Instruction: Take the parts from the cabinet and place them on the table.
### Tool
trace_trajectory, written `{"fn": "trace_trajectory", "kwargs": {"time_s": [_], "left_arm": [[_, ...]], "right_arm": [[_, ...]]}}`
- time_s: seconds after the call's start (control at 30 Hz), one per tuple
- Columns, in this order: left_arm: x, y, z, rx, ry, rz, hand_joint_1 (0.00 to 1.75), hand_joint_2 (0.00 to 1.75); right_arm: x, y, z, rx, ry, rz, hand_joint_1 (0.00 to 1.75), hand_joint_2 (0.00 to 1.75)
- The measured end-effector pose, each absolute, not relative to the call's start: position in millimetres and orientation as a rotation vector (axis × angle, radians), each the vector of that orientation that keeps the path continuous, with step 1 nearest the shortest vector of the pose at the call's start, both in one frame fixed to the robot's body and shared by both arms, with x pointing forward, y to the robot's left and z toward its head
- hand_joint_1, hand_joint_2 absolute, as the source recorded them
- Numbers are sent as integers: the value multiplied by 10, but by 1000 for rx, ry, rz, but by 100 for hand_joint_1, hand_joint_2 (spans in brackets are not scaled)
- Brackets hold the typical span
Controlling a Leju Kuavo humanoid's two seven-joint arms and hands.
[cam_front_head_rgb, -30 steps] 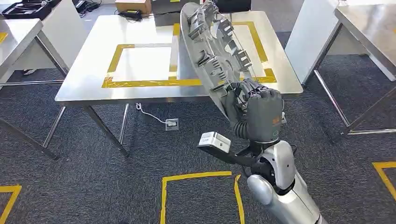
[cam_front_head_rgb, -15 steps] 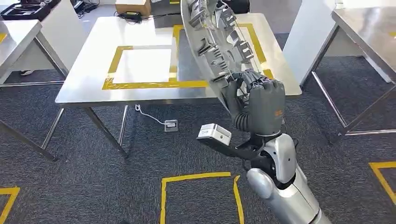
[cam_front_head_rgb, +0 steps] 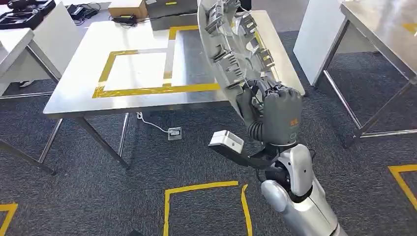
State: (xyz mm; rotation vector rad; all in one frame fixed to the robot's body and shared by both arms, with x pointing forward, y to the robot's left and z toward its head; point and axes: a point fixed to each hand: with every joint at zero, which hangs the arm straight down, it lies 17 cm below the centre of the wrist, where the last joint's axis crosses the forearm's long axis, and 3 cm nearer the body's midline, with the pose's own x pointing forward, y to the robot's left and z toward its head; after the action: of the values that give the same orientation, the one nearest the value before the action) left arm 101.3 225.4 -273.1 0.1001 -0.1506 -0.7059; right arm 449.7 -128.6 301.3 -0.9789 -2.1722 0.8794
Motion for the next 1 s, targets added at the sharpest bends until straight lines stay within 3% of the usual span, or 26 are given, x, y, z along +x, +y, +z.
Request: {"fn": "trace_trajectory", "kwargs": {"time_s": [1.0], "left_arm": [[857, 2294, -2766, 110, -150, -638, 0, 175]], "right_arm": [[4545, -1110, 3011, -895, -2202, 886, 175, 175]]}}
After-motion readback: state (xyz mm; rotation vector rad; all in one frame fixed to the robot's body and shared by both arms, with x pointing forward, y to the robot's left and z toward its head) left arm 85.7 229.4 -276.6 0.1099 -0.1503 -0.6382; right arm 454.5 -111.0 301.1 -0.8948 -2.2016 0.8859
